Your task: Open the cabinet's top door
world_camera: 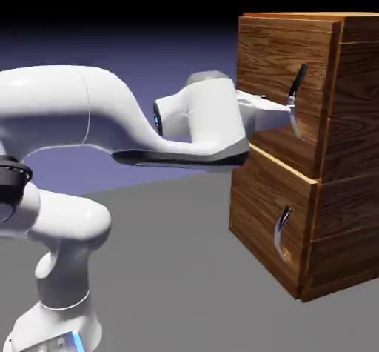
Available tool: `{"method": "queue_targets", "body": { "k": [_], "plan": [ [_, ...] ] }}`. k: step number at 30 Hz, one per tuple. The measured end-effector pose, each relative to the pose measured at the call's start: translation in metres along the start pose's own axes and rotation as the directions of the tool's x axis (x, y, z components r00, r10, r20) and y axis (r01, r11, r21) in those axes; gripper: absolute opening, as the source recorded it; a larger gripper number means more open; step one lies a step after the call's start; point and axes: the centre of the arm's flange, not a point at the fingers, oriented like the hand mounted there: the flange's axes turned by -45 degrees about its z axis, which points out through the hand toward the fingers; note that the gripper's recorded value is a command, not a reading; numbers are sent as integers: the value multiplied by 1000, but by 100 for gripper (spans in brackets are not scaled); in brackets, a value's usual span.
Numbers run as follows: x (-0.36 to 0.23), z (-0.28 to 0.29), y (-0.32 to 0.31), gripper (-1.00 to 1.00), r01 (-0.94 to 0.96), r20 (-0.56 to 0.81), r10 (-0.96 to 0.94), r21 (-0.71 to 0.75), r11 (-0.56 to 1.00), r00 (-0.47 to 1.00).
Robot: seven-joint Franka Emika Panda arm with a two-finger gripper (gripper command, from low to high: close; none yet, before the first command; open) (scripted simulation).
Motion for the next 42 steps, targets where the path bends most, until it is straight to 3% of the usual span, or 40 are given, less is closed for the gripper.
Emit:
{"method": "queue_targets", "body": {
  "k": [2,3,42],
  "plan": [
    [0,20,0,0,1,0,-1,0,1000,1000],
    [0,30,-1,-100,3,-1,-3,-1,1000,1000],
    [-1,-121,-132,-100,3,-1,-4,-546,838,1000]
  ]
}}
